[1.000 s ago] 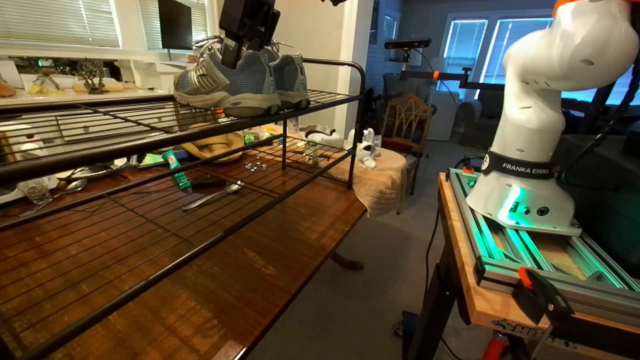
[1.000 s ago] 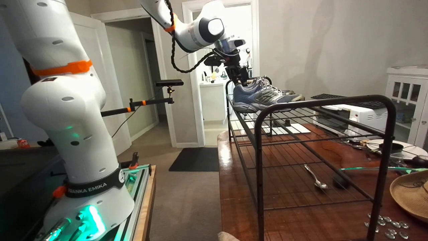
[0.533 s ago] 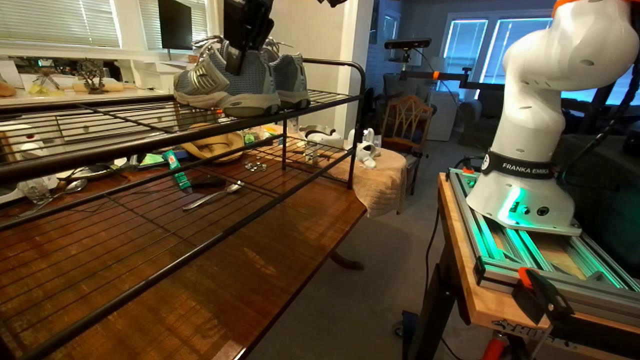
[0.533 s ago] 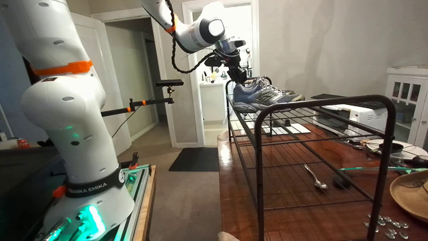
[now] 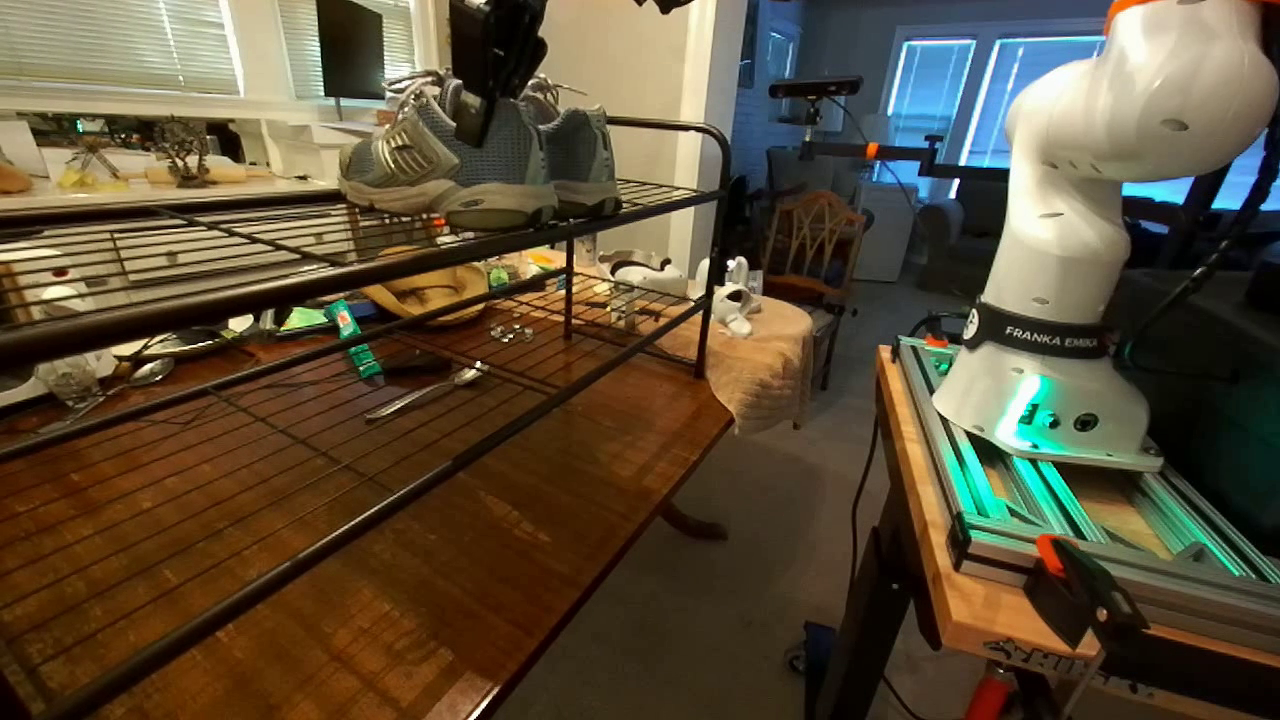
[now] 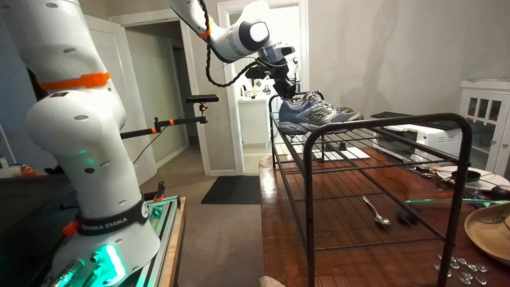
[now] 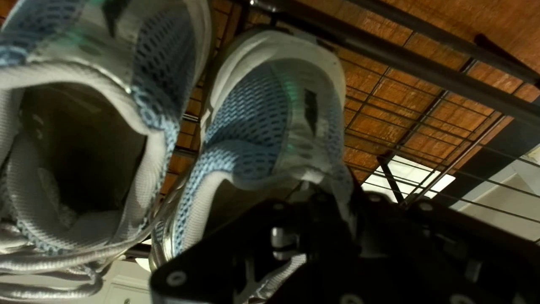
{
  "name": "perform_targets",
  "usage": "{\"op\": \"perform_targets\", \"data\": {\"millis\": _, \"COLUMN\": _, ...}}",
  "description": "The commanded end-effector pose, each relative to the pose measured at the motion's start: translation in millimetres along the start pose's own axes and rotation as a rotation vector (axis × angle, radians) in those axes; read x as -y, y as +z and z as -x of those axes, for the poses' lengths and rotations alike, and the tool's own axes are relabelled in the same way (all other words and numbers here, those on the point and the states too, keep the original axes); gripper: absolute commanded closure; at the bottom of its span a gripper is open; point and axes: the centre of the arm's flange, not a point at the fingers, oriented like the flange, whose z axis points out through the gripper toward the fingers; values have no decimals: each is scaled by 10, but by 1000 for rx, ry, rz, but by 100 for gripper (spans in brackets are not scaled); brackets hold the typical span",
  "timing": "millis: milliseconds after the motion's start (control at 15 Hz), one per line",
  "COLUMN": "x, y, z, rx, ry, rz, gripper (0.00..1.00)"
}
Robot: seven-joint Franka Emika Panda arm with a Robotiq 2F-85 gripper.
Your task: Move the shoe on the left to the right side of the other shoe
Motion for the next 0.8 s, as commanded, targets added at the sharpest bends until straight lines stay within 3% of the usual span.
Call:
{"op": "perform_targets", "data": {"millis": 0, "x": -91, "y": -112, "z": -23, "rx": -23, "ry": -6, "rz": 23, "gripper": 98}}
{"op": "perform_targets", "data": {"millis": 733, "x": -124, "y": -357, "z": -112, "rx": -87, "ry": -36, "rz": 45, "gripper": 98}}
